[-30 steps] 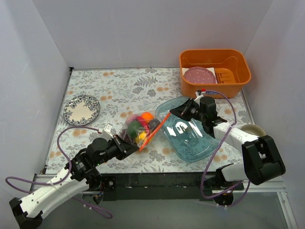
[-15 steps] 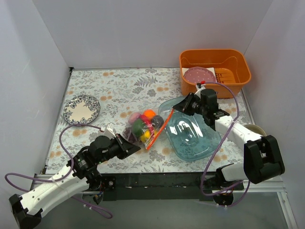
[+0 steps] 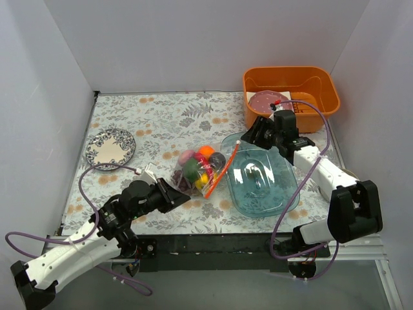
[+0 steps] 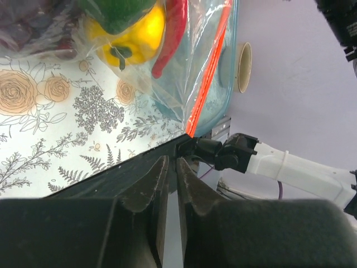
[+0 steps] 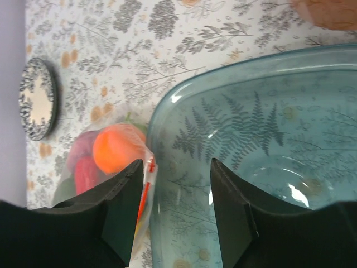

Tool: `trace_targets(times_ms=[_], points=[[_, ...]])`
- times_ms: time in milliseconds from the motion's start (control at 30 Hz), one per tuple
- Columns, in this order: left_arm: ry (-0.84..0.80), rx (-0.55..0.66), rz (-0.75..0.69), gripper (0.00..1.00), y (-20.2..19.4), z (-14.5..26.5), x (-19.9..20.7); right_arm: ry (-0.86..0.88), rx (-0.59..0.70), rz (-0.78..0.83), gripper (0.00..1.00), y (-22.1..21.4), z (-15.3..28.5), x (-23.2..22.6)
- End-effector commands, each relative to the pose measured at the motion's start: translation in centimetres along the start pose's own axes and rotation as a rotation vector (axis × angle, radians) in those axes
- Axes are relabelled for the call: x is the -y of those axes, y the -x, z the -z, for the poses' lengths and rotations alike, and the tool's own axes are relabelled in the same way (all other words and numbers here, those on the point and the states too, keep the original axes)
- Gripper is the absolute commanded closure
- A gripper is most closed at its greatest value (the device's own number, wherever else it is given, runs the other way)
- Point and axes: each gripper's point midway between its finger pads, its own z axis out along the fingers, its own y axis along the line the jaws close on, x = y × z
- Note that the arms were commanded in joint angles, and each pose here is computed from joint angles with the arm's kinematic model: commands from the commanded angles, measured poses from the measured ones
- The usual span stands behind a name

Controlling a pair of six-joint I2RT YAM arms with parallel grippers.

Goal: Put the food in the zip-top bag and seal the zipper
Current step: Zip the zipper food storage bag at the center of the board.

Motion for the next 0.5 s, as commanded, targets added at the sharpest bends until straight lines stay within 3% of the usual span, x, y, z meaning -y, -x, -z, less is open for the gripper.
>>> trace_targets(times_ms=[0,133,233,267,300,467], points=[[0.03,0.096,-0.056,0.85,2.2,1.1,1.3,-0.134,0.029,0.06,0.43,0.6,1.8,2.2],[0.065,0.192,-0.122,0.5,4.5,1.4,2.1,-0.176,-0.052,0.039,0.46,-3.0,2.2,4.3],[0.102,0.21,-0.204,0.31,5.5,1.2,3.3,-0.184,-0.112,0.048,0.45,-6.1,2.1,5.4],[0.126,0.223,-0.225,0.11,6.0,1.1,3.4,-0.17,-0.139,0.058,0.45,-6.9,2.0,5.2],[0.191,0.21,-0.239,0.05,6.2,0.2,2.6,-0.174,-0.162,0.063,0.45,-7.5,1.9,5.3],[0.201,0.249,-0.289,0.02,10.3,-0.7,4.7,-0.164,-0.291,0.13,0.43,-11.3,0.2,4.0]])
